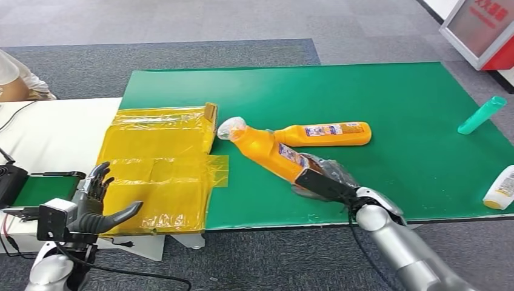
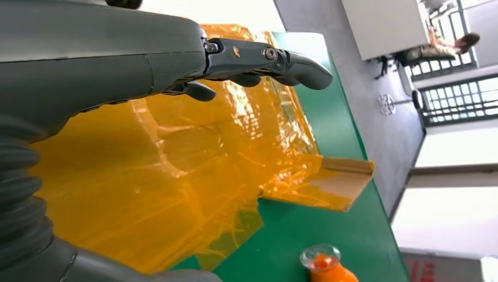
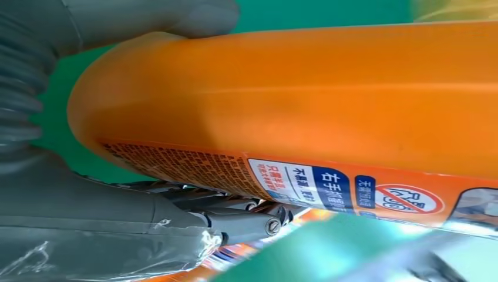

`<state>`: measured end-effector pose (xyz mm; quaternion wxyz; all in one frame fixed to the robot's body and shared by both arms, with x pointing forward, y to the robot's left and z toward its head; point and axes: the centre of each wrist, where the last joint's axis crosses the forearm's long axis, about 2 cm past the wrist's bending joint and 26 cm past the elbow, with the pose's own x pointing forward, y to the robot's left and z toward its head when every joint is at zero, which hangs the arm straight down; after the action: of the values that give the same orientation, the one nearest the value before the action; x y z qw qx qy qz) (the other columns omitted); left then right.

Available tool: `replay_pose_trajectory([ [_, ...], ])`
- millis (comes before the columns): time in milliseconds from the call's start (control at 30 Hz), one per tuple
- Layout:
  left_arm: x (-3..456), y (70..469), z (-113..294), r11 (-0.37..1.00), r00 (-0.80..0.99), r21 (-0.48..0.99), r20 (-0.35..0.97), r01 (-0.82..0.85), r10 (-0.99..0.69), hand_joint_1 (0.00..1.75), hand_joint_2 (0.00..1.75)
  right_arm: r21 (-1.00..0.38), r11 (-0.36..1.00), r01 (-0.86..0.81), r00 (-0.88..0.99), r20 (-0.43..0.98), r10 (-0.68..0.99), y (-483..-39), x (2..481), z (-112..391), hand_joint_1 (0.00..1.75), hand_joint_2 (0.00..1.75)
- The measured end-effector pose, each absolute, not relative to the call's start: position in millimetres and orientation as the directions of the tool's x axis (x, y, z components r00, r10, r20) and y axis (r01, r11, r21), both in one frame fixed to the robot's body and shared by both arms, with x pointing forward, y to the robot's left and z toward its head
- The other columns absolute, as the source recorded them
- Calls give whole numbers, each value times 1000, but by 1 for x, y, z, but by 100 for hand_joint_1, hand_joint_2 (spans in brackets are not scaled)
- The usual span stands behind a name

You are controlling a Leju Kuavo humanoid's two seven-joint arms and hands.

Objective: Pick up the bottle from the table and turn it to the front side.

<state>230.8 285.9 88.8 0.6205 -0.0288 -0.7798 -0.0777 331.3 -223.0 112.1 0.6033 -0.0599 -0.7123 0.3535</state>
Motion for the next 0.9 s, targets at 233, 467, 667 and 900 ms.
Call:
replay_pose_trajectory([
  [233,233,271,106,985,-222,-16,973,173,55,0,175,-571,796,-202,-434,780,450,-194,277,129,175,175],
  [467,247,244,125,935,-198,-207,942,290,270,0,175,-628,778,-5,-554,649,521,-173,257,137,175,175],
  [667,260,197,151,799,-142,-269,905,538,401,0,175,-638,770,11,-573,627,527,-157,257,132,175,175],
  [900,257,148,172,704,-199,-78,932,706,303,0,175,-744,667,41,-602,514,611,-136,266,138,175,175],
])
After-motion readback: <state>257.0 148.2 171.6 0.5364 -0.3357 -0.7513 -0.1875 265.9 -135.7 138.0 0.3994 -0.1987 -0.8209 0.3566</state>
